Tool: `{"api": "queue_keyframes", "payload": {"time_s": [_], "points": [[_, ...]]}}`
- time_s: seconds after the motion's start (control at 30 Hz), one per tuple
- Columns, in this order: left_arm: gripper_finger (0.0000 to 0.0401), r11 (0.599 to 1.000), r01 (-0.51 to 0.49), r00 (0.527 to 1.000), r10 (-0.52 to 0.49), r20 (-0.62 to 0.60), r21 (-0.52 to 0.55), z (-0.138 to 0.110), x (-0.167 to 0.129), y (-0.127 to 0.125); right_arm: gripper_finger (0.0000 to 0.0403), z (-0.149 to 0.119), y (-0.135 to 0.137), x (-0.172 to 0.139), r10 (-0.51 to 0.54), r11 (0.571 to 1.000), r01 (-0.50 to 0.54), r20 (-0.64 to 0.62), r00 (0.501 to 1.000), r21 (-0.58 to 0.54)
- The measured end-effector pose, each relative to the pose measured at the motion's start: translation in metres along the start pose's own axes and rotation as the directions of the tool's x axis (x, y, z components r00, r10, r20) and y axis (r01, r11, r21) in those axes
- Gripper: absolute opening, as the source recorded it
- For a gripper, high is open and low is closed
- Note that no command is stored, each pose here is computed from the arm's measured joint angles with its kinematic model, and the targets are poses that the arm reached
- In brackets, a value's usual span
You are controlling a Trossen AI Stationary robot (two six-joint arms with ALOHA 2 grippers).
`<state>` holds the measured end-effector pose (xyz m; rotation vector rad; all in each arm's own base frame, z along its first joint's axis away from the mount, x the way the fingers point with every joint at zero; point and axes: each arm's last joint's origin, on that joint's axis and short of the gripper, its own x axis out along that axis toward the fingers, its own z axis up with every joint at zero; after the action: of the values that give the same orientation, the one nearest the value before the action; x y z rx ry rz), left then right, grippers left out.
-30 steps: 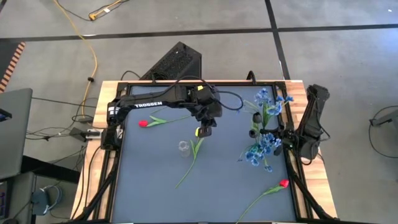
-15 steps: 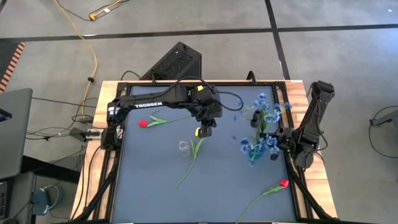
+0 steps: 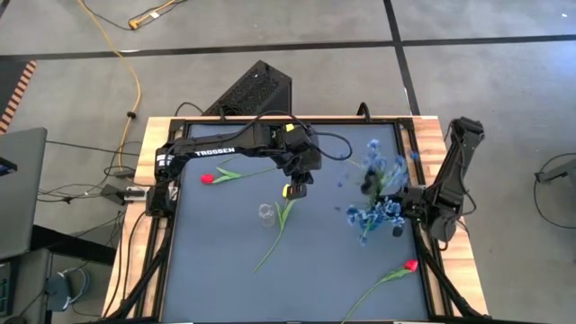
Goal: Sort flowers into vase by color
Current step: Put the blue flowers into the blue vase, then adjust the blue flower
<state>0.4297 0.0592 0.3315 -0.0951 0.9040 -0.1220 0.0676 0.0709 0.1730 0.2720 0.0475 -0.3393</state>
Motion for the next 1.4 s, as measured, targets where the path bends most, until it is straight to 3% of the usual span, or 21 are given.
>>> {"api": "queue_keyframes", "payload": {"time_s": [0.37, 0.57, 1.1, 1.27, 1.4], "points": [[0.0011, 1.0, 0.001, 1.0, -0.001, 0.0, 0.0, 0.0, 0.0, 0.0, 0.0142, 0.034, 0.013, -0.005, 0.166, 0.968, -0.196, -0.181, 0.969, -0.158], [0.0011, 1.0, 0.013, 1.0, -0.013, 0.001, 0.0, 0.0, 0.0, -0.001, 0.0139, 0.047, 0.002, -0.008, 0.131, 0.97, -0.183, -0.289, 0.948, -0.16], [0.0011, 1.0, 0.013, 1.0, -0.013, 0.0, 0.016, 0.0, 0.001, -0.003, 0.0124, 0.075, -0.016, -0.021, 0.128, 0.986, -0.165, -0.642, 0.756, 0.002], [0.0011, 1.0, -0.001, 1.0, 0.001, 0.001, 0.011, -0.001, -0.013, -0.004, 0.0117, 0.101, -0.024, -0.026, 0.127, 0.989, -0.144, -0.684, 0.718, 0.032], [0.0011, 0.996, -0.085, 0.996, 0.085, -0.028, 0.011, -0.005, -0.034, -0.007, 0.0116, 0.128, -0.026, -0.03, 0.182, 0.982, -0.168, -0.669, 0.721, 0.086]]}}
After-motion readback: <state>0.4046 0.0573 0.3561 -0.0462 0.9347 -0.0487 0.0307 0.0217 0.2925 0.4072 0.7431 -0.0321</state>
